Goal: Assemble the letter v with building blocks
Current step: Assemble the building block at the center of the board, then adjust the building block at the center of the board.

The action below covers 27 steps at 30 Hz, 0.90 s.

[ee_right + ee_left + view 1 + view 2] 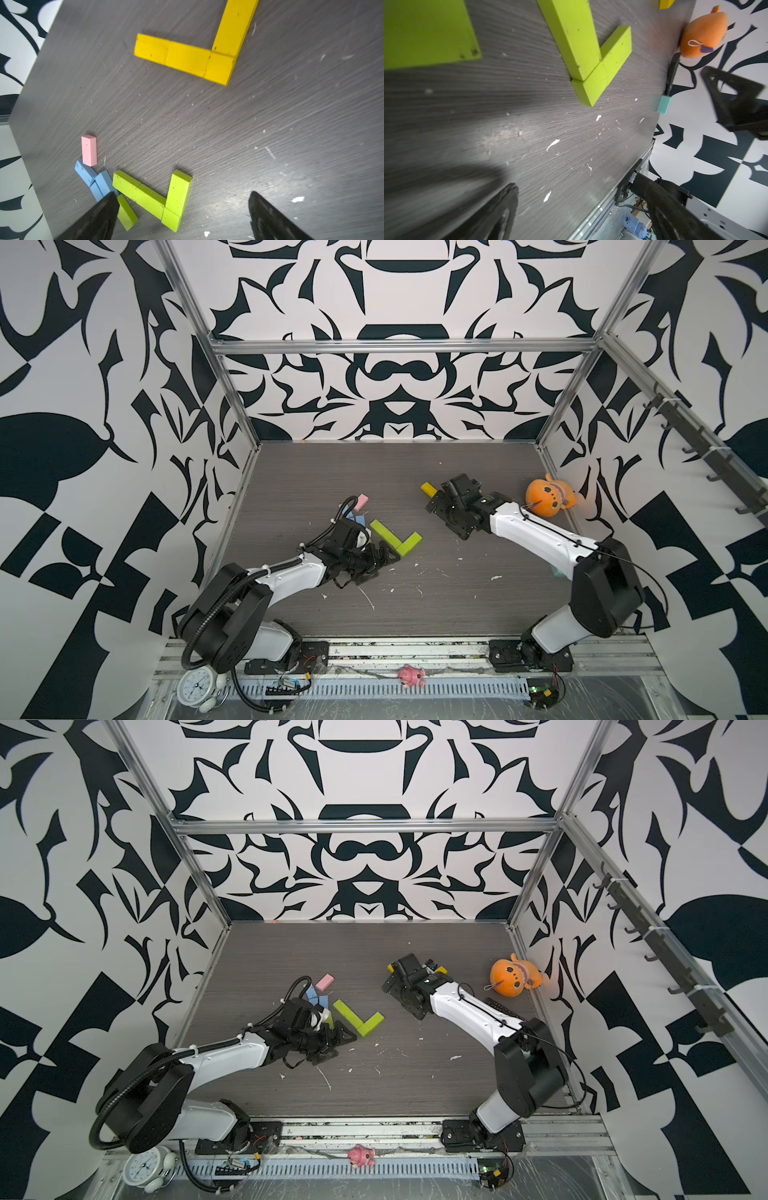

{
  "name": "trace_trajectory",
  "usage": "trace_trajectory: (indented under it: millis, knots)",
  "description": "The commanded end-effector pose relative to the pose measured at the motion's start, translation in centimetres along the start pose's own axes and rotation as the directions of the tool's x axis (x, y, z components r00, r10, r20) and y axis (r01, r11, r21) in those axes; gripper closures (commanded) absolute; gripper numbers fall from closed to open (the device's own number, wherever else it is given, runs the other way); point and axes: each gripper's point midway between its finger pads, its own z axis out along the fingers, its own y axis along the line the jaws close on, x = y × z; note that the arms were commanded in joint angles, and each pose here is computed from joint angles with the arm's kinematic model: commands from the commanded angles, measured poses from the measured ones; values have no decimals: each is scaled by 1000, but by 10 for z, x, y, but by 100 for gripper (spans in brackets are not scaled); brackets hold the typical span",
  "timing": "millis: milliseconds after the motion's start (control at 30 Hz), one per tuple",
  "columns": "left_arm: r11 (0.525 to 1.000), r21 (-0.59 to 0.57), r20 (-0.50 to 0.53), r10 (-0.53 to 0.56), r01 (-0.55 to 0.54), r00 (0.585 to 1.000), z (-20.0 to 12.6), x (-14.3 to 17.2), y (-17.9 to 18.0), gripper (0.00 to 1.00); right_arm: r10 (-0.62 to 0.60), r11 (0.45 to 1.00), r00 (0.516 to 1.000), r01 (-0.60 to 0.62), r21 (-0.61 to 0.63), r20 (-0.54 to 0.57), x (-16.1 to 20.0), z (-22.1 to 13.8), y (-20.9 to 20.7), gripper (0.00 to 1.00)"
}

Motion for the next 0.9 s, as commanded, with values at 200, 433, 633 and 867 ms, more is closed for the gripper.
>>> trace_trajectory:
  millis: [200,433,633,867]
  knots:
    - [998,-35,76,-46,49,996,32,-22,-8,1,-286,958,958,286,-33,10,-17,-34,-2,1]
    - [995,-65,71,-76,81,995,48,-26,-5,1,-331,943,943,331,-21,-8,-18,-31,-8,1]
    - [992,-77,75,-94,100,993,58,-27,-3,1,-341,940,940,341,-13,-18,-22,-30,-15,1]
    - [990,-88,78,-107,114,991,64,-28,0,1,-339,941,941,338,-23,-13,-25,-34,-17,1]
